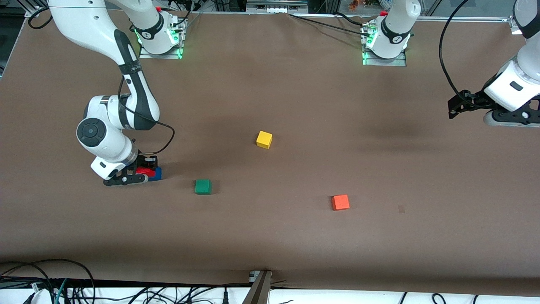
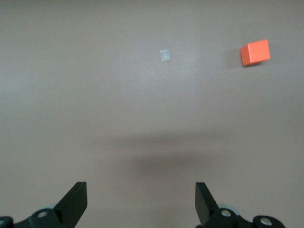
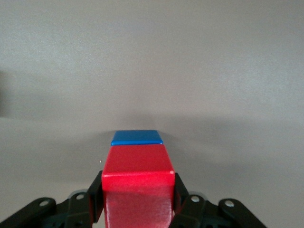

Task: Pass red block to right arm, stack on blue
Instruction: 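Lower the red cube onto the blue cube while the left gripper returns, then open the right gripper to release the red cube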

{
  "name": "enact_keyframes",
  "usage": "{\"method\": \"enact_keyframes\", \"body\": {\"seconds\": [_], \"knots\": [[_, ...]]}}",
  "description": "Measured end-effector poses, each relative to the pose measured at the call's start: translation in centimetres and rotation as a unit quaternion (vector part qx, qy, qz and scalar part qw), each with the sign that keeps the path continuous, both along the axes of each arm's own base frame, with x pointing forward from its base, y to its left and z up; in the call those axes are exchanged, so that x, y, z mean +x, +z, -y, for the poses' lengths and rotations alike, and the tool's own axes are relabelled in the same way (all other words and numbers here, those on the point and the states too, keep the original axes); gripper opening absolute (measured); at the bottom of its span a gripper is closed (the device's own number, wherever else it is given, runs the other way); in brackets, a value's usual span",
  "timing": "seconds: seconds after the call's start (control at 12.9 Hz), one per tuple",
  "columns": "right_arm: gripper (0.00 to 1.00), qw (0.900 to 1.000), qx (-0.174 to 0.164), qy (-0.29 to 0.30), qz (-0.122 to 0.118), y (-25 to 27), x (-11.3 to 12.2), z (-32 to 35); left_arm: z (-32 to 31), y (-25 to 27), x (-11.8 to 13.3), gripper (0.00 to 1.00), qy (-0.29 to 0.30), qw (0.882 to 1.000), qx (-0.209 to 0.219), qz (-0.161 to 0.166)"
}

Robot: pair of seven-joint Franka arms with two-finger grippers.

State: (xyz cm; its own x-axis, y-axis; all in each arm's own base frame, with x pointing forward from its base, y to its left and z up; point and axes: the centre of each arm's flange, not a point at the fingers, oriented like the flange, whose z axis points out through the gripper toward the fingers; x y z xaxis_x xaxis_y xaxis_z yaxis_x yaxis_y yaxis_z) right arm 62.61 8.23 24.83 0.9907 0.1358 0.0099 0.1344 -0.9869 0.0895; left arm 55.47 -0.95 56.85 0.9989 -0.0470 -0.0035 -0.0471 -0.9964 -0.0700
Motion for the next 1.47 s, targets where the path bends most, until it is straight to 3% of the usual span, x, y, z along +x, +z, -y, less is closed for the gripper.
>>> {"method": "enact_keyframes", "body": {"seconds": [0.15,0.46,0.85,0.93,1.24,1.47], "knots": [[0.57,1.000,0.000,0.000,0.000,0.0,0.0,0.0,0.7,0.4,0.0,1.00,-0.002,1.000,0.000,0.000],[0.57,1.000,0.000,0.000,0.000,0.0,0.0,0.0,1.1,0.0,-0.9,1.00,0.002,0.999,-0.009,-0.038],[0.57,1.000,0.000,-0.001,0.002,0.0,0.0,0.1,3.2,0.4,-0.9,1.00,-0.015,0.999,-0.016,-0.033],[0.62,1.000,0.000,-0.001,0.003,-0.1,0.1,0.1,3.5,0.5,-0.8,1.00,-0.018,0.999,-0.016,-0.029],[0.99,1.000,-0.001,-0.003,0.007,-0.3,0.2,0.2,3.3,0.6,-0.7,1.00,-0.016,0.999,-0.016,-0.024],[1.00,1.000,-0.001,-0.003,0.008,-0.2,0.2,0.2,3.2,0.6,-0.7,1.00,-0.014,0.999,-0.016,-0.024]]}}
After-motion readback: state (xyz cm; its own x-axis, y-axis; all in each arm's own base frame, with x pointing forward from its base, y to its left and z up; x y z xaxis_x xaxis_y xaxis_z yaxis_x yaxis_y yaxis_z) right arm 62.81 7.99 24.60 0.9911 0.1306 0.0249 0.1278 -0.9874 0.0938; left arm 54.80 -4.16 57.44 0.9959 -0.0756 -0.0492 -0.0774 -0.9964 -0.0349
